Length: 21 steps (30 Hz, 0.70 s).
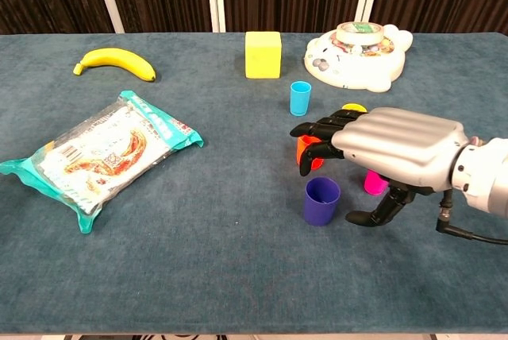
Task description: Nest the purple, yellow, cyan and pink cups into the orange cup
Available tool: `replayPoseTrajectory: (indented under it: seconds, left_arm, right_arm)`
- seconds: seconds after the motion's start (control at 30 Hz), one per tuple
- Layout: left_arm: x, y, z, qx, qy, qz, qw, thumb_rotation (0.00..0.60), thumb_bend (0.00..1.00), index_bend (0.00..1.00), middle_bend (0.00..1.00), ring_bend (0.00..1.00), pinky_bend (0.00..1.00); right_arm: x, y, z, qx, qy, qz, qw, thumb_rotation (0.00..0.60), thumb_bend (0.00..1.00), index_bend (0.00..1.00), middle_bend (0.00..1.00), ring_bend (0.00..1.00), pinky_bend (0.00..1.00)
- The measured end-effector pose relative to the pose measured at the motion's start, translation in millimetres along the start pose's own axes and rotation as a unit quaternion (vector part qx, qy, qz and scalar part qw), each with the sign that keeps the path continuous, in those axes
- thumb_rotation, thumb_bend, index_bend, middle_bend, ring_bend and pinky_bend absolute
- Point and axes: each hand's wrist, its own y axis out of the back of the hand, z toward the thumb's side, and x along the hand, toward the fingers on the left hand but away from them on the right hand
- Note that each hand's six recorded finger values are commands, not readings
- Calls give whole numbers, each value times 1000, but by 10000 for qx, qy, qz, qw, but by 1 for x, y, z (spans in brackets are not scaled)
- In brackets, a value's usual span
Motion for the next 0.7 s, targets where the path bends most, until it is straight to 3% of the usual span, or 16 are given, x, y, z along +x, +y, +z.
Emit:
replayPoseTrajectory:
  seconds: [0.7]
  left_arm:
    - [0, 0, 0, -18, 33, 29, 10000, 600, 0, 47, 12, 0, 63]
  right_arm:
    - [-13, -2, 0, 22, -60, 9, 10000, 600, 440, 383, 0, 51, 52]
